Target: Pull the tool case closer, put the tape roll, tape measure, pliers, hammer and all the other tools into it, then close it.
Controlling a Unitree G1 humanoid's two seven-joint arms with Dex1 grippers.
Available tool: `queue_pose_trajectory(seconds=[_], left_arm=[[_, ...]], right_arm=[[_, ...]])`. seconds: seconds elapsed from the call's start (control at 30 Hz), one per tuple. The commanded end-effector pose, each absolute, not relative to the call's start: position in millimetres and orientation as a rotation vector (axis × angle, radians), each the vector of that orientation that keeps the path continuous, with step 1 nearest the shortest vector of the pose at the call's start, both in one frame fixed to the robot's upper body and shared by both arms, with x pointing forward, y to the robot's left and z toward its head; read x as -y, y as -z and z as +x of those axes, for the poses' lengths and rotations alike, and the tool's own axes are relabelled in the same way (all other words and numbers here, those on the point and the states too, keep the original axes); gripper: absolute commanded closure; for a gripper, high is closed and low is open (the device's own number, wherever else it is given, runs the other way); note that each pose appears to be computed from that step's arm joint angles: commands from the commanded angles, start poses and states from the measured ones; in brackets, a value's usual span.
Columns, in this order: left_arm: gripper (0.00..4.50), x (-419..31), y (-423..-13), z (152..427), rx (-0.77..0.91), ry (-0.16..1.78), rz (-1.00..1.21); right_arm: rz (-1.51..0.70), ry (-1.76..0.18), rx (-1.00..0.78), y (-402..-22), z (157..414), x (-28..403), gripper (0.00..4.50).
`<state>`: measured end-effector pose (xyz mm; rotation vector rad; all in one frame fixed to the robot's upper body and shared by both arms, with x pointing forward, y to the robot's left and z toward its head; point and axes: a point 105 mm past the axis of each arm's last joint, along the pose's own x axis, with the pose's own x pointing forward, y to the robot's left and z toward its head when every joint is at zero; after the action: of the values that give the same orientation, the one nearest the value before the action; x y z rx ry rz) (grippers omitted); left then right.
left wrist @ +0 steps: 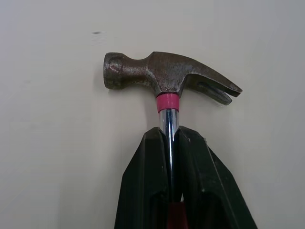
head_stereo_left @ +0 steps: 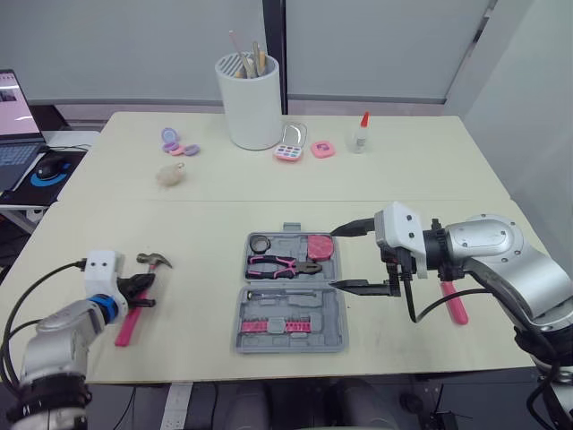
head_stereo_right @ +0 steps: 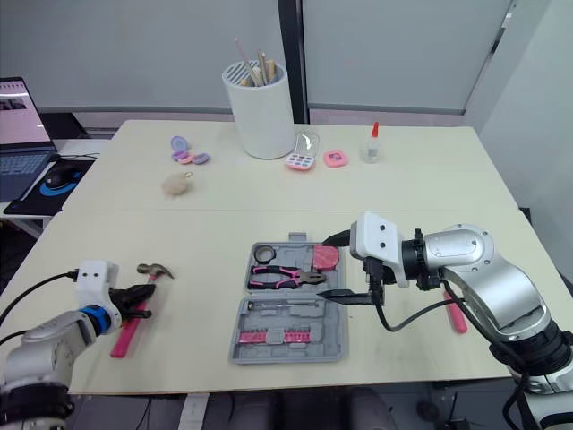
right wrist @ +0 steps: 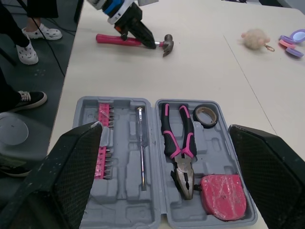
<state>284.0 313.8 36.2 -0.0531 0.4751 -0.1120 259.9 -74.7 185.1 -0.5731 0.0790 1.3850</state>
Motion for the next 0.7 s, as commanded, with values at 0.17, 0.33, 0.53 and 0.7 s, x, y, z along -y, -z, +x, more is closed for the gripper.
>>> queue_pose_trajectory(seconds=[0.17, 0.33, 0.53, 0.7], left_arm=[[4.45, -257, -46, 277, -0.414, 0.118, -0.069], [4.45, -254, -34, 277, -0.446, 0.085, -0.041], [3.72, -257, -22, 275, -0.469, 0.084, -0.02], [2.2, -254, -31, 271, -0.429, 0.093, -0.059]], right_arm=[[-0.592, -1.391, -0.038, -195, 257, 75, 0.0], [-0.597, -1.396, -0.044, -193, 257, 75, 0.0], [-0.598, -1.395, -0.047, -192, 257, 76, 0.0], [-0.597, -1.384, -0.049, -192, 256, 77, 0.0]])
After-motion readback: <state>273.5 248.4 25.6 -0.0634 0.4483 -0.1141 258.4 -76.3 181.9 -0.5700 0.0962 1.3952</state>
